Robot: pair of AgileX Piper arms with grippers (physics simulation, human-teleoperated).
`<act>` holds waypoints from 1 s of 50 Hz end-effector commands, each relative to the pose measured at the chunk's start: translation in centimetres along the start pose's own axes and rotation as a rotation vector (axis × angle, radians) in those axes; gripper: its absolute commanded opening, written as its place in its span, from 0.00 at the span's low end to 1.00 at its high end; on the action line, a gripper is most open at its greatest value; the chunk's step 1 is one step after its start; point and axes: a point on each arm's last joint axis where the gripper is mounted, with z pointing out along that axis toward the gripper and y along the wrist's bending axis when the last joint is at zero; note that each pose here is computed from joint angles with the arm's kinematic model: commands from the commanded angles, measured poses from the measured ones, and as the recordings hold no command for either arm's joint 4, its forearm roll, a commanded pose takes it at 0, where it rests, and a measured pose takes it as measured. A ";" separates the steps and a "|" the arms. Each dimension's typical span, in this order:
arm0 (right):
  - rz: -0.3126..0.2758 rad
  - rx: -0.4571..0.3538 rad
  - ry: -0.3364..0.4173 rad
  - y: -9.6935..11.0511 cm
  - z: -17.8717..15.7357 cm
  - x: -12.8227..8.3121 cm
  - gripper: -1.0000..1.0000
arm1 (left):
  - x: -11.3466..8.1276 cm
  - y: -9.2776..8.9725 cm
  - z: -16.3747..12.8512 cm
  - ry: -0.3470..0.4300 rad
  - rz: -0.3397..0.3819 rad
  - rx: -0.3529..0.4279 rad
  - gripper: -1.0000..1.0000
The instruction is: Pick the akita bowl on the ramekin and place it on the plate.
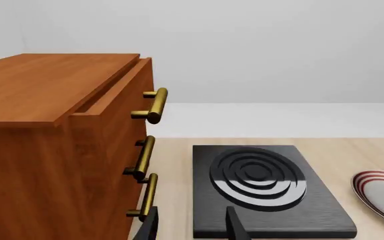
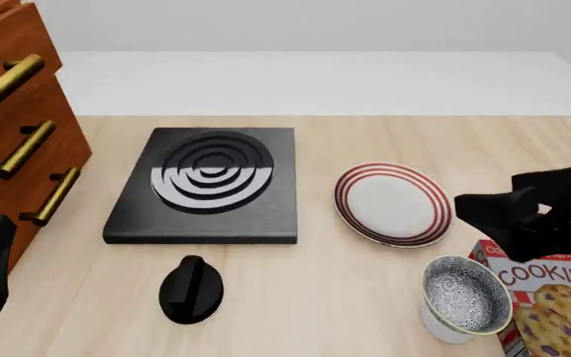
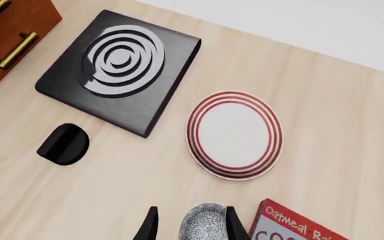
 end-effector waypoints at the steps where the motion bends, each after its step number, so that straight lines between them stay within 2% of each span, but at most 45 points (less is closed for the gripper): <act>1: -0.008 -0.024 0.076 0.4 0.8 1.4 1.00 | 0.0 0.0 0.0 0.000 0.000 0.000 1.00; 50: -0.017 -0.044 0.283 0.9 6.6 6.3 1.00 | 0.0 0.0 0.0 0.000 0.000 0.000 1.00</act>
